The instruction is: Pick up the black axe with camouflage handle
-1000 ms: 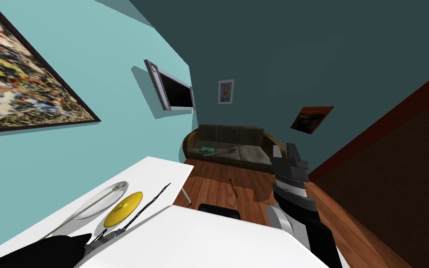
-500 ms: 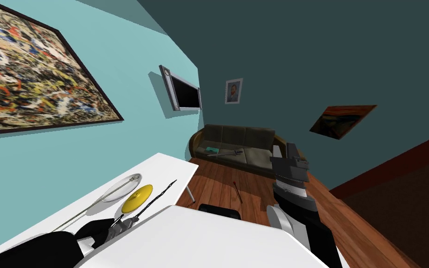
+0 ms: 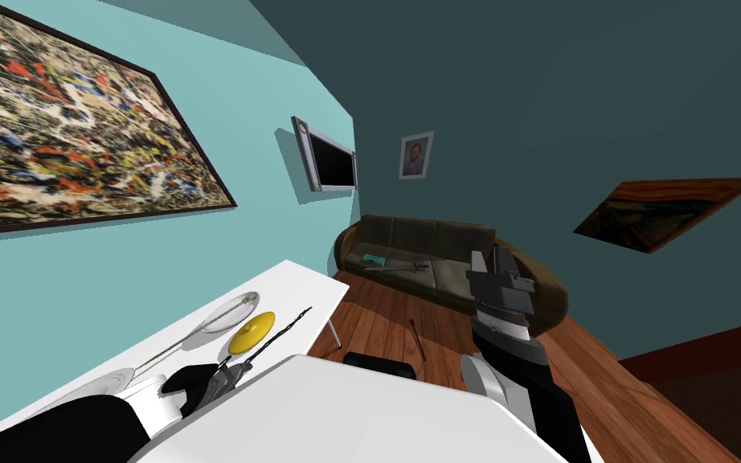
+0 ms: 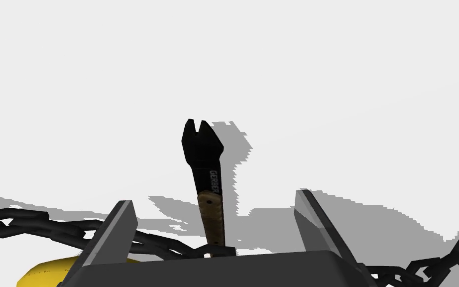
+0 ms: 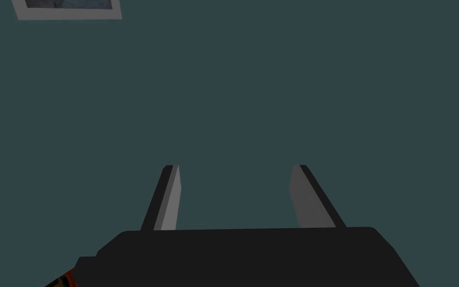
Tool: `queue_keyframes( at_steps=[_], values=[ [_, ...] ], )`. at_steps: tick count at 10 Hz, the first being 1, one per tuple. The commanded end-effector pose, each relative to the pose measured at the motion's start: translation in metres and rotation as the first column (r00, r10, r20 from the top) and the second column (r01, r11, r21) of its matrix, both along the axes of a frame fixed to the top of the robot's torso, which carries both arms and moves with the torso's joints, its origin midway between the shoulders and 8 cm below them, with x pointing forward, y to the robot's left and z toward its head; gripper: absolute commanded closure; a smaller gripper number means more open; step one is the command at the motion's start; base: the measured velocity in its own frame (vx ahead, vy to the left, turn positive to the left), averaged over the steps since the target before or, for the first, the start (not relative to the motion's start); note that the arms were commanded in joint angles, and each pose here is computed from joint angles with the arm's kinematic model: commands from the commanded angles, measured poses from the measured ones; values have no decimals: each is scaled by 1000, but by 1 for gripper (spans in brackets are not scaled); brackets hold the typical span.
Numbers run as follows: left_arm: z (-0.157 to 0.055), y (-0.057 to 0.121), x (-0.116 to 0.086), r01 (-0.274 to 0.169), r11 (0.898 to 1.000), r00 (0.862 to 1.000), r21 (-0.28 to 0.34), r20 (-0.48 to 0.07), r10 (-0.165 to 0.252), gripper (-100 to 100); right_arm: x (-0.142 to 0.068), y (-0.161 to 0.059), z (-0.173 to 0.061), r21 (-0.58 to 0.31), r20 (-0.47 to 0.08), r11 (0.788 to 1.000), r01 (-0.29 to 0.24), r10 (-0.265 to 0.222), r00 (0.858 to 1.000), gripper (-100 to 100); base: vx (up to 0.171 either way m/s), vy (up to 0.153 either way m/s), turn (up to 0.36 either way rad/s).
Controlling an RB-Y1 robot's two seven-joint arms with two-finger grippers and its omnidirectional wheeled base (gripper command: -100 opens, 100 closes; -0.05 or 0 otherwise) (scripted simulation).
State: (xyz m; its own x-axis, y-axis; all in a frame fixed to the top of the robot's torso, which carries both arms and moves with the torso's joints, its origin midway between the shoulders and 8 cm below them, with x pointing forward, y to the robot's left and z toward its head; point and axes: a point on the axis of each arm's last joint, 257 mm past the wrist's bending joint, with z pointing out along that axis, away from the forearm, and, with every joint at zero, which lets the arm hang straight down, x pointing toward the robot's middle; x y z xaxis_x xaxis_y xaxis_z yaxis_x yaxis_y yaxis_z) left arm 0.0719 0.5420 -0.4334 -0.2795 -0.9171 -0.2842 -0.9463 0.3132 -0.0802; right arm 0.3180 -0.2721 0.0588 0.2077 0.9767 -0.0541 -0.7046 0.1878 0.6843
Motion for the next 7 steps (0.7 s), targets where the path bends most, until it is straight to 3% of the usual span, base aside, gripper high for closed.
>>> queue_keyframes(
  at_steps=[1, 2, 6, 7],
  values=[
    [0, 0, 0, 0, 1000, 1000, 0, 0, 0, -100, 0, 0, 0, 0, 0, 1000, 0, 0, 1000, 0, 7, 4, 3],
    [0, 0, 0, 0, 1000, 1000, 0, 0, 0, 100, 0, 0, 0, 0, 0, 1000, 0, 0, 1000, 0, 0, 0, 0],
    [0, 0, 0, 1, 1000, 1000, 0, 1, -1, 100, 0, 0, 0, 0, 0, 1000, 0, 0, 1000, 0, 0, 0, 0],
    [0, 0, 0, 1, 1000, 1000, 0, 1, -1, 0, 0, 0, 0, 0, 0, 1000, 0, 0, 1000, 0, 0, 0, 0]
  ],
)
